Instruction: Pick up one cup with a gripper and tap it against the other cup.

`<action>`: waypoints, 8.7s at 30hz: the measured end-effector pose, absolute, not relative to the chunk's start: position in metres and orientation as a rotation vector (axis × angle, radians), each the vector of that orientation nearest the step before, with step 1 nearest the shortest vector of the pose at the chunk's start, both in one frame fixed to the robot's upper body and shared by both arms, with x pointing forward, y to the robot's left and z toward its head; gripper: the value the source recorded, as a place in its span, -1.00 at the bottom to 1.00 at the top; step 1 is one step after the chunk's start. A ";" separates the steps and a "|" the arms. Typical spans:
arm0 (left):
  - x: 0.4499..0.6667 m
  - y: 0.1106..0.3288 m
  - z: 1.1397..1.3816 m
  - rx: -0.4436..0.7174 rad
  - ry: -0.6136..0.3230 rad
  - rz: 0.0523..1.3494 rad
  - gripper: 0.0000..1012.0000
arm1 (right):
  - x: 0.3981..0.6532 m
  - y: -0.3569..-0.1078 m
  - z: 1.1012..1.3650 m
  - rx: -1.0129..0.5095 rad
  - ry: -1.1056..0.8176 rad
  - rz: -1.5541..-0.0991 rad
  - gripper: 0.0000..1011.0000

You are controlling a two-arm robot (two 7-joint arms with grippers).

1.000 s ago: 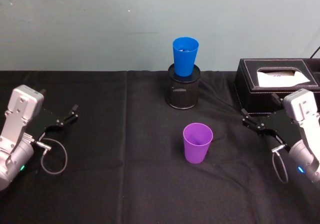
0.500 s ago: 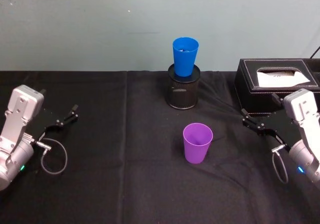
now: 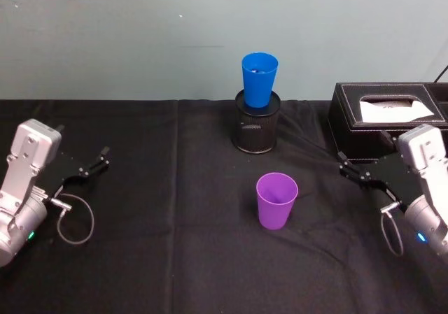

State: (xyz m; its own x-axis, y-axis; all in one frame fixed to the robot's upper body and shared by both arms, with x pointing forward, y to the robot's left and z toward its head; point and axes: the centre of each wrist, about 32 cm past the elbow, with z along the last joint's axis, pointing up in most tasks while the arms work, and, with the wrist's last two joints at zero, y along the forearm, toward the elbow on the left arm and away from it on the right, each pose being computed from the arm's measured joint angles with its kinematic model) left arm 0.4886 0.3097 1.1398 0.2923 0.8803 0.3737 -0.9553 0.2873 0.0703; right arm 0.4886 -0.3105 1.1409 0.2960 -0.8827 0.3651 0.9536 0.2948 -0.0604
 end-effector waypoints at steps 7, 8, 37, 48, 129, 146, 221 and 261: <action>0.489 0.310 1.140 0.304 -0.285 1.248 0.98 | 0.475 -0.317 1.144 -0.215 -0.246 -1.172 0.98; 0.489 0.310 1.140 0.304 -0.285 1.248 0.98 | 0.472 -0.318 1.143 -0.208 -0.236 -1.161 0.98; 0.489 0.310 1.140 0.305 -0.285 1.248 0.98 | 0.428 -0.300 1.117 -0.134 -0.095 -0.817 0.98; 0.489 0.310 1.140 0.304 -0.285 1.248 0.98 | 0.443 -0.283 1.115 -0.141 -0.081 -0.816 0.98; 0.489 0.310 1.140 0.304 -0.285 1.248 0.98 | 0.479 -0.260 1.152 -0.093 -0.068 -0.835 0.48; 0.489 0.310 1.140 0.304 -0.285 1.248 0.98 | 0.489 -0.258 1.211 -0.068 -0.081 -0.845 0.48; 0.489 0.310 1.140 0.304 -0.285 1.248 0.98 | 0.492 -0.257 1.217 -0.069 -0.082 -0.842 0.48; 0.489 0.310 1.140 0.304 -0.285 1.248 0.98 | 0.492 -0.257 1.217 -0.069 -0.082 -0.842 0.48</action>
State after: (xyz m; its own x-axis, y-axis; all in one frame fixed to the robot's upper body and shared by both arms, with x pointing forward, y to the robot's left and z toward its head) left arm 0.4886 0.3097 1.1398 0.2923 0.8803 0.3737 -0.9552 0.2873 0.0703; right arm 0.4917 -0.2567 1.2173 0.6629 -0.7421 0.0997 0.7474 0.6638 -0.0286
